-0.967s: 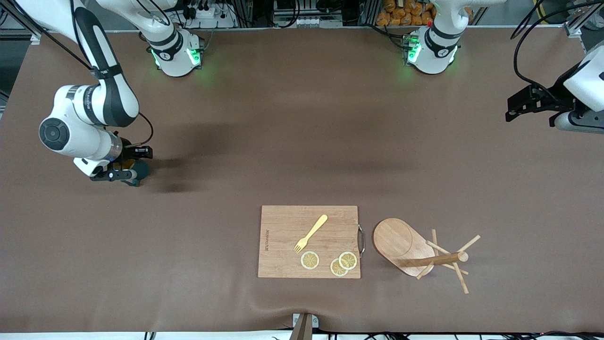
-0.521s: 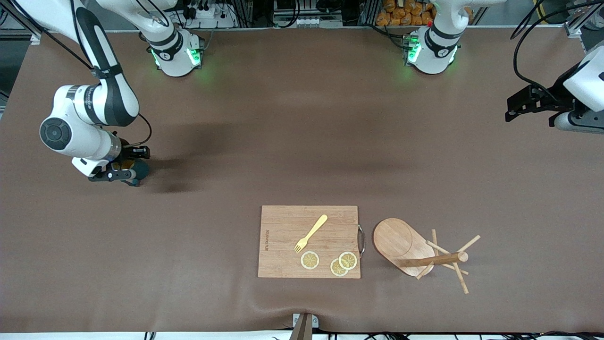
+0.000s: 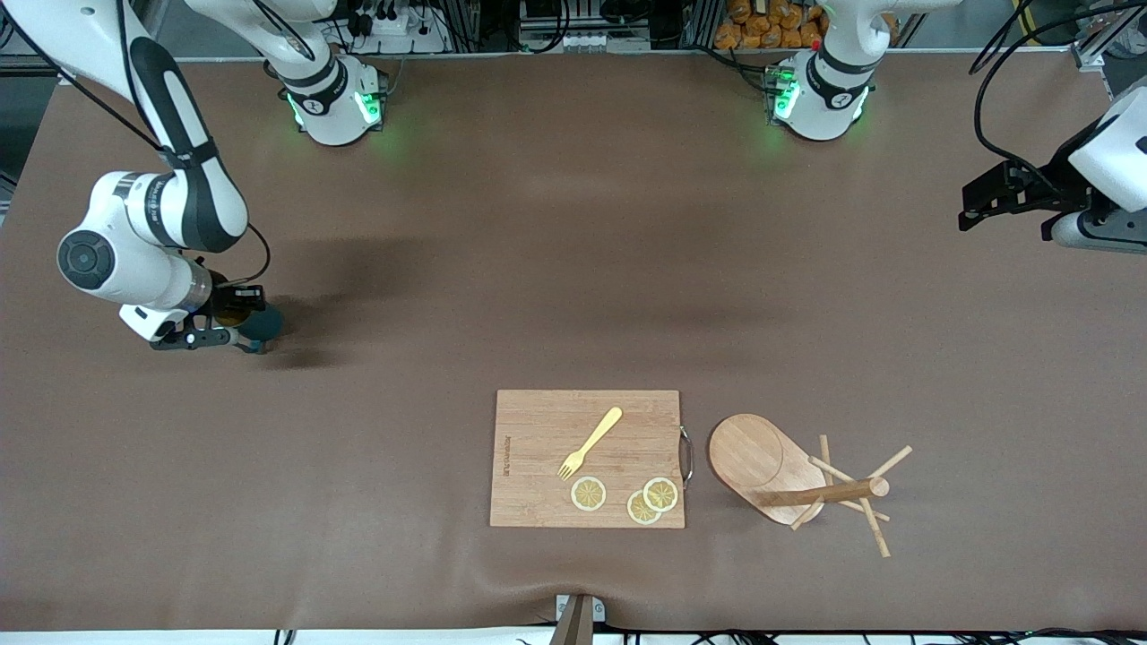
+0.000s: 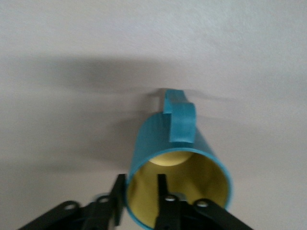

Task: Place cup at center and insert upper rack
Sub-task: 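Lift the teal mug and carry it toward the table center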

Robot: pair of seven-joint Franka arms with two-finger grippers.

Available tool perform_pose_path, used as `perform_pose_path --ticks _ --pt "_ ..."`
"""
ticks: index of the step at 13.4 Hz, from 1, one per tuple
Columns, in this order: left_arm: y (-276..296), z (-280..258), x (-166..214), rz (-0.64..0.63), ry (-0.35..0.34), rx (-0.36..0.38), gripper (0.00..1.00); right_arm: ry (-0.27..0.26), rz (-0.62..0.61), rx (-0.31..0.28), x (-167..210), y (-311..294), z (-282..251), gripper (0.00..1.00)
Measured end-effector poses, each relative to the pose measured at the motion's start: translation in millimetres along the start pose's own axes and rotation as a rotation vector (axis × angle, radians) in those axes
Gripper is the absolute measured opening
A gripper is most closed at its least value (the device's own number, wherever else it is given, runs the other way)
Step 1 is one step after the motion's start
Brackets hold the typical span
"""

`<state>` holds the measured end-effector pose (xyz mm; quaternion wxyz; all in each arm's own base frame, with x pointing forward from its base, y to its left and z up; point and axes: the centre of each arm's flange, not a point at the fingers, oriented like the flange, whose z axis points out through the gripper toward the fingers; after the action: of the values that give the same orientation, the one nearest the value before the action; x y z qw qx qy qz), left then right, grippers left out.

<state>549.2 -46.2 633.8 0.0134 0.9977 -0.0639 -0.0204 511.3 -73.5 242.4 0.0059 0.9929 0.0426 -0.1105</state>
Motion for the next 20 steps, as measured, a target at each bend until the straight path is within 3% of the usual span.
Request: perform_pose_path --ticks 2,5,8,10,13,17,20 --pt "0.2 0.0 0.0 0.0 0.0 0.0 1.0 -0.006 0.002 0.002 0.7 0.5 5.0 0.04" --pt "-2.8 -0.1 -0.1 -0.005 0.0 0.0 1.0 -0.014 0.0 0.001 2.0 -6.7 2.3 0.05" --pt "-0.2 -0.2 0.1 0.0 0.001 0.0 1.0 -0.112 0.036 0.001 11.9 -35.0 -36.7 0.05" --pt "0.6 -0.3 0.2 0.001 0.002 0.0 1.0 -0.132 0.093 0.014 18.9 -57.9 -83.8 0.05" --pt "2.4 -0.7 0.3 0.004 0.003 -0.001 1.0 -0.124 0.228 0.063 18.0 -112.8 -117.8 0.05" --pt "4.7 -1.7 0.5 0.009 0.006 0.0 1.0 -0.151 0.468 0.105 7.3 -232.7 -119.7 0.05" --pt "4.6 -1.6 0.5 0.008 0.006 -0.001 1.0 -0.105 0.684 0.142 -10.9 -343.3 -115.4 0.05"
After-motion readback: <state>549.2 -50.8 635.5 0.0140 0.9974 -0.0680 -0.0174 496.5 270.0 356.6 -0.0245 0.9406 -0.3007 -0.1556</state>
